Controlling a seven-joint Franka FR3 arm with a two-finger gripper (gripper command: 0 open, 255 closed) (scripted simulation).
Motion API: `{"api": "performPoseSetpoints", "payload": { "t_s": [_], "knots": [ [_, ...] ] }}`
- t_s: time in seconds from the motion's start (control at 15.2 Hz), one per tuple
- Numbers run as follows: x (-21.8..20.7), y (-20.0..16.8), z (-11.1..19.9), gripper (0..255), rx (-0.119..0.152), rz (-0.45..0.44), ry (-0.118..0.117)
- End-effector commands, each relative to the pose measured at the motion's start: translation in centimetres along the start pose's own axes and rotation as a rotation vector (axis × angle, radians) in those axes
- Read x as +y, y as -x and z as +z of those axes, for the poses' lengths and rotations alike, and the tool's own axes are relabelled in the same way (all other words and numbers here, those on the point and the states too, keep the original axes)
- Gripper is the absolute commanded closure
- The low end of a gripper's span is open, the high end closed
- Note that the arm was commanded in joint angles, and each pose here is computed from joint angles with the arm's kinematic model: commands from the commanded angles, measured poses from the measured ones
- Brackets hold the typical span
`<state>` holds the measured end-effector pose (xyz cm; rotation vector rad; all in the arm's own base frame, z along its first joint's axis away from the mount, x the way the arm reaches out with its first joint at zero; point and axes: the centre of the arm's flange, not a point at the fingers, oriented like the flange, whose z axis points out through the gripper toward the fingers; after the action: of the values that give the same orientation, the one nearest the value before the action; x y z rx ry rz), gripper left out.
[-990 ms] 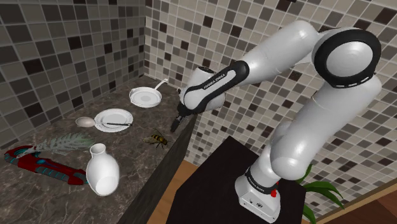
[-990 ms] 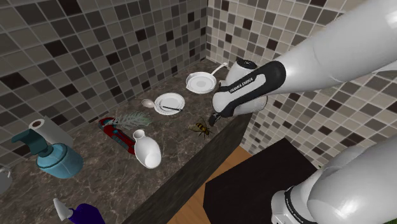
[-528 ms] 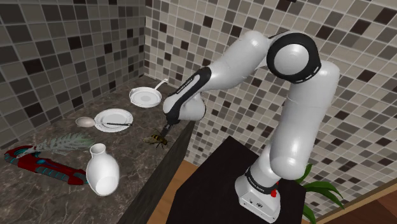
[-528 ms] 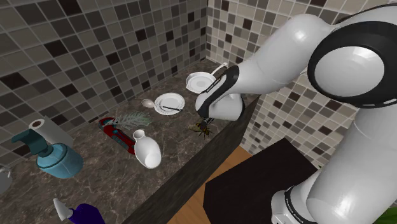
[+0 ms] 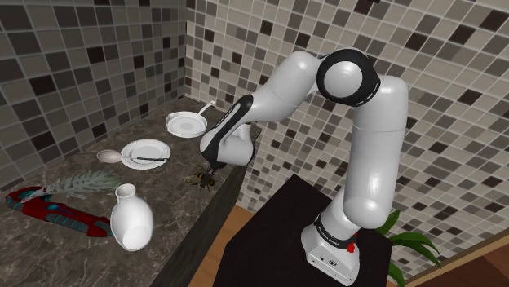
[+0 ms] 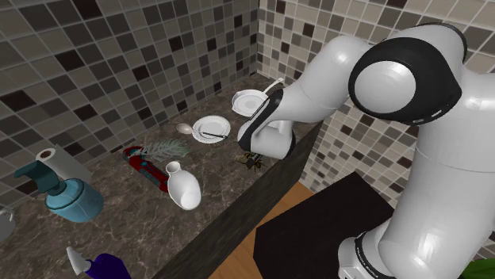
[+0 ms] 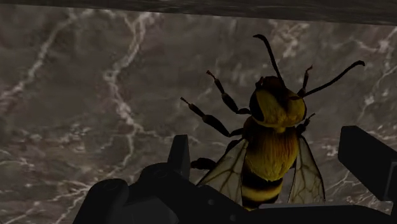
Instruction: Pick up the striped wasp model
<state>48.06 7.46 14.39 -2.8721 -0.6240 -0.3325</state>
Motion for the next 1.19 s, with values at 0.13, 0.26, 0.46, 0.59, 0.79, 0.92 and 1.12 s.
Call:
{"api": "performPoseSetpoints", "payload": {
  "t_s": [0.13,0.26,0.46,0.59,0.79,0.92,1.12],
  "knots": [
    [0.1,0.2,0.7,255,0.0,0.0,0.0],
    [0.0,0.1,0.7,255,0.0,0.0,0.0],
    [0.0,0.1,0.7,255,0.0,0.0,0.0],
    [0.0,0.1,0.7,255,0.0,0.0,0.0],
    [0.0,0.0,0.2,255,0.0,0.0,0.0],
    [-0.1,-0.3,-0.8,255,0.0,0.0,0.0],
    [-0.3,-0.7,-2.3,255,0.0,0.0,0.0]
  ]
}}
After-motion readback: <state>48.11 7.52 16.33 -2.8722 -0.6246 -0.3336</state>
